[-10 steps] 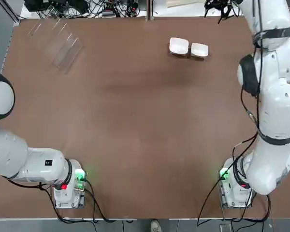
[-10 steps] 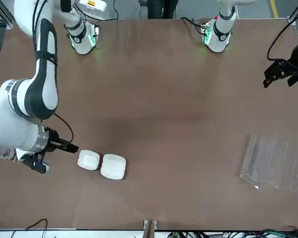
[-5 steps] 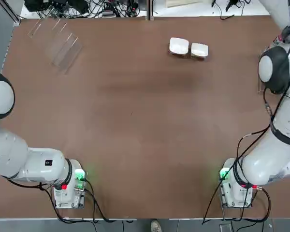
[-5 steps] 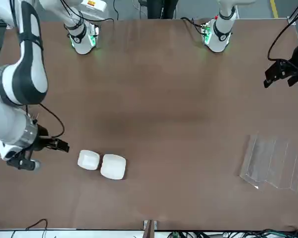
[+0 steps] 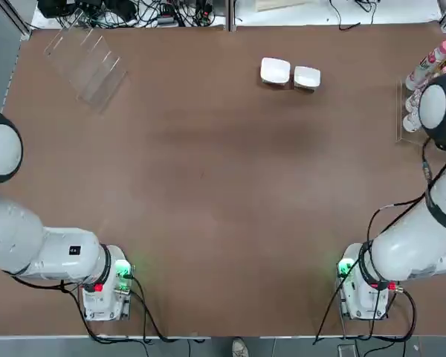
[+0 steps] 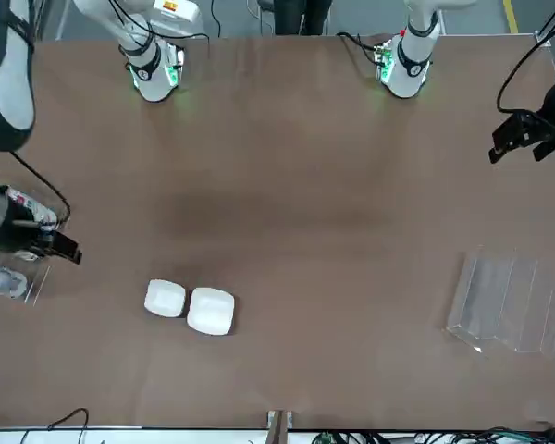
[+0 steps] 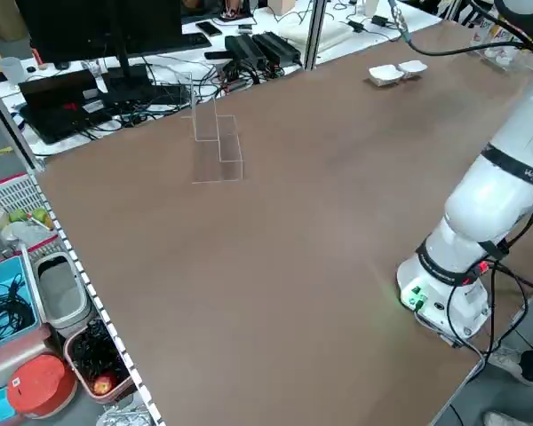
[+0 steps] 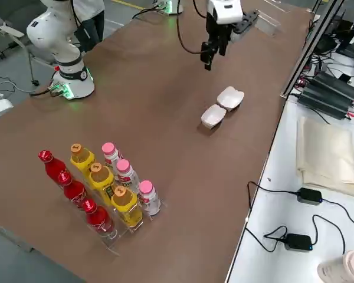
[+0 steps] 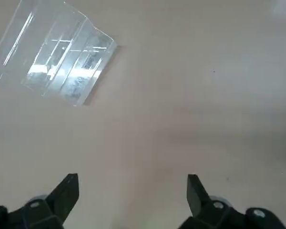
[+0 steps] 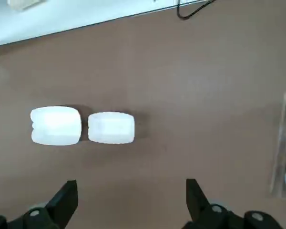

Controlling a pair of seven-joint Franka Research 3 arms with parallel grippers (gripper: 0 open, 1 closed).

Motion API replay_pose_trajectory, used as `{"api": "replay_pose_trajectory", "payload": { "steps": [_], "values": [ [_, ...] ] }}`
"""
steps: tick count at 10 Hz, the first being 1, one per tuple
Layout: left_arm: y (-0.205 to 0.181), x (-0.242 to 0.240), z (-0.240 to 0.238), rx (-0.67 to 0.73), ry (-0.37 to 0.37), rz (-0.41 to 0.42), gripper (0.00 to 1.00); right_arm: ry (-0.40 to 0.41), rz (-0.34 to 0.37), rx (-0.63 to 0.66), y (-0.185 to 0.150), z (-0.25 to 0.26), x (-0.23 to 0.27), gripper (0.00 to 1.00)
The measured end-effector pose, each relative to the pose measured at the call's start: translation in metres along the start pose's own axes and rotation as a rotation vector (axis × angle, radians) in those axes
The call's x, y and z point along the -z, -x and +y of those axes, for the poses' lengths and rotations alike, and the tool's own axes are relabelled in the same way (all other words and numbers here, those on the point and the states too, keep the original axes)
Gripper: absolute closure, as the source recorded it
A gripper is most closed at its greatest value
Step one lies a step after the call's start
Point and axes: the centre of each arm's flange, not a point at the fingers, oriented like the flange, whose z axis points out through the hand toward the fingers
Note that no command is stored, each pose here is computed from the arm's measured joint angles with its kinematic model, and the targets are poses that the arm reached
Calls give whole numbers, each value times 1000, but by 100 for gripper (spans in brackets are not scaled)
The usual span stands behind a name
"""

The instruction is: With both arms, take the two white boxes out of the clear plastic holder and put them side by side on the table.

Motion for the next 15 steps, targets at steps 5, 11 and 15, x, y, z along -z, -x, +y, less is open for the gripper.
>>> {"api": "replay_pose_trajectory", "payload": {
  "steps": [5,11,15],
  "values": [
    [1,-5,2,1,2,-16,0,9,10,14,37,44,75,0],
    [1,-6,1,3,2,-19,0,10,-50,-22,62,70,94,0],
    [1,-6,0,3,2,-20,0,15,-69,-30,57,75,49,0]
  ]
}}
